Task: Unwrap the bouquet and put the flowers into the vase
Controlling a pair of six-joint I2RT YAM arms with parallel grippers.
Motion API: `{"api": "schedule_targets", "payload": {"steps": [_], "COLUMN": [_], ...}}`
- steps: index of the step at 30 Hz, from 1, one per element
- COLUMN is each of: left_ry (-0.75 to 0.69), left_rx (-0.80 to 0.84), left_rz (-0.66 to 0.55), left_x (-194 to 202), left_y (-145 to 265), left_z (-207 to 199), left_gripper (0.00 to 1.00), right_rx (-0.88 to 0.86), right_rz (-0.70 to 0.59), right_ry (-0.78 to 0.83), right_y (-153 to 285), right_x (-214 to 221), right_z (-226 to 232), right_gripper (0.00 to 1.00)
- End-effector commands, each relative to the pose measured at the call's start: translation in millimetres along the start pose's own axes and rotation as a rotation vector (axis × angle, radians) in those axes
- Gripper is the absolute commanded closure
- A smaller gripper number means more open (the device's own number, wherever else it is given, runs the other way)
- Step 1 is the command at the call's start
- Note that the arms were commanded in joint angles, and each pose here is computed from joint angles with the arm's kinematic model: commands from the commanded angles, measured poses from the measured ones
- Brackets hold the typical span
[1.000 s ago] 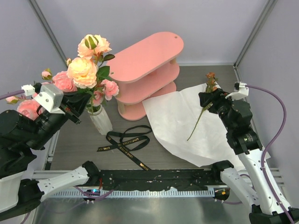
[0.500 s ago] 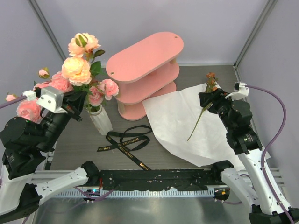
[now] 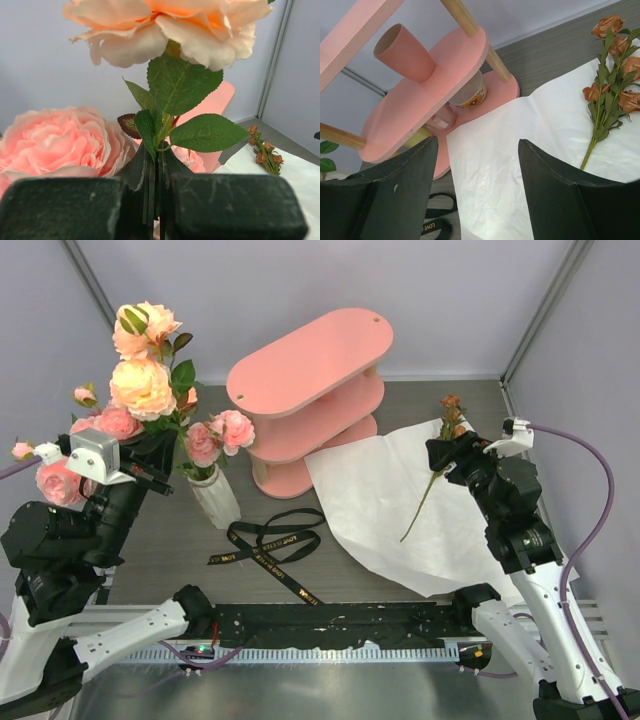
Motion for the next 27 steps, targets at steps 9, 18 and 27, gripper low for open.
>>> {"api": "schedule_targets", "payload": {"steps": [9,18,27], "left_ry": [0.025,0.026,0.031], "left_rx": [-0.064,-0.178,-0.338], "left_rz": [-0.048,-0.068,-0.053], "left_x": [31,66,89], "left_y": [-2,2,6], "left_z": [-1,6,18], "left_gripper": [1.00,1.00,1.00], "right_rx": [0.002,0.005,0.003], "right_rz": [-0.022,-0.008,0.004], "right_ry": [0.000,-0.001,-0.006], "right_y": [4,2,2], "right_x": [-2,3,6], "right_z": [-1,-2,-3], "right_gripper": [0.29,0.29,0.29]}}
Point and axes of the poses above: each gripper's point midway between its finger pads, its own y axis back along the fingers, its own z axis along the line the jaws close on, x = y × z, the point moved 7 cm from there along y, back along the fingers, and after that the axes turned 2 degrees about y, right-handed, at the moved point
